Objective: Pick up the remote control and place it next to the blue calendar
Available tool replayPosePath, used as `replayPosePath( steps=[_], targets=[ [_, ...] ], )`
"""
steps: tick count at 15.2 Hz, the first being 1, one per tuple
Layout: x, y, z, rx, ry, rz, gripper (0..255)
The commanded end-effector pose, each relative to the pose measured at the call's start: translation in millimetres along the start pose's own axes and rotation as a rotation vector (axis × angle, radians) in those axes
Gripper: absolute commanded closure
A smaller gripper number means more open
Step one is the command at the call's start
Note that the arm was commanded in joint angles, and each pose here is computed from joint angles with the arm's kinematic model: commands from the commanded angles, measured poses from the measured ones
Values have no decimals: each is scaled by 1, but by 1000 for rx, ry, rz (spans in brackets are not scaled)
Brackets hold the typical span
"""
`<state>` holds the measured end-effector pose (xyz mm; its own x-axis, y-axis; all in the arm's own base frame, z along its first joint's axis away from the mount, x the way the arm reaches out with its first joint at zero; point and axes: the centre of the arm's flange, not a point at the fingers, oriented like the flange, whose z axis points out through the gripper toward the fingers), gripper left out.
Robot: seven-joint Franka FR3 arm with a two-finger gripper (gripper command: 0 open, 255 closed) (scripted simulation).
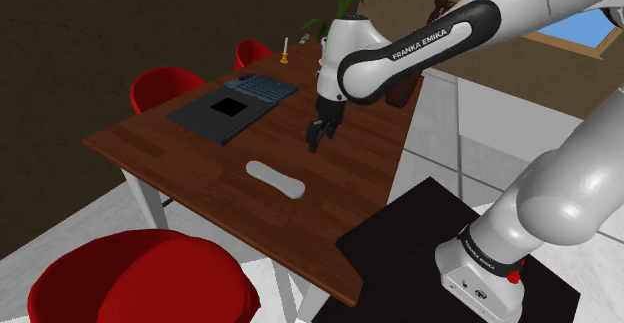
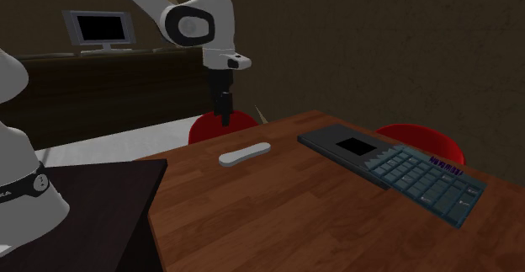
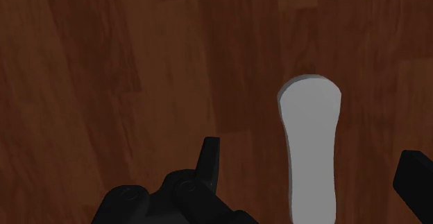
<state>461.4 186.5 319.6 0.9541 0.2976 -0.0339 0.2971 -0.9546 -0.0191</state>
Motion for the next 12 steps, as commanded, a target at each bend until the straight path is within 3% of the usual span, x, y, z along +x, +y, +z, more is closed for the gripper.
replayPosePath(
  steps=[1, 12],
  targets=[
    [15, -12, 20, -6, 5, -19, 0],
    [96, -63, 129, -39, 22, -121, 0]
  ],
)
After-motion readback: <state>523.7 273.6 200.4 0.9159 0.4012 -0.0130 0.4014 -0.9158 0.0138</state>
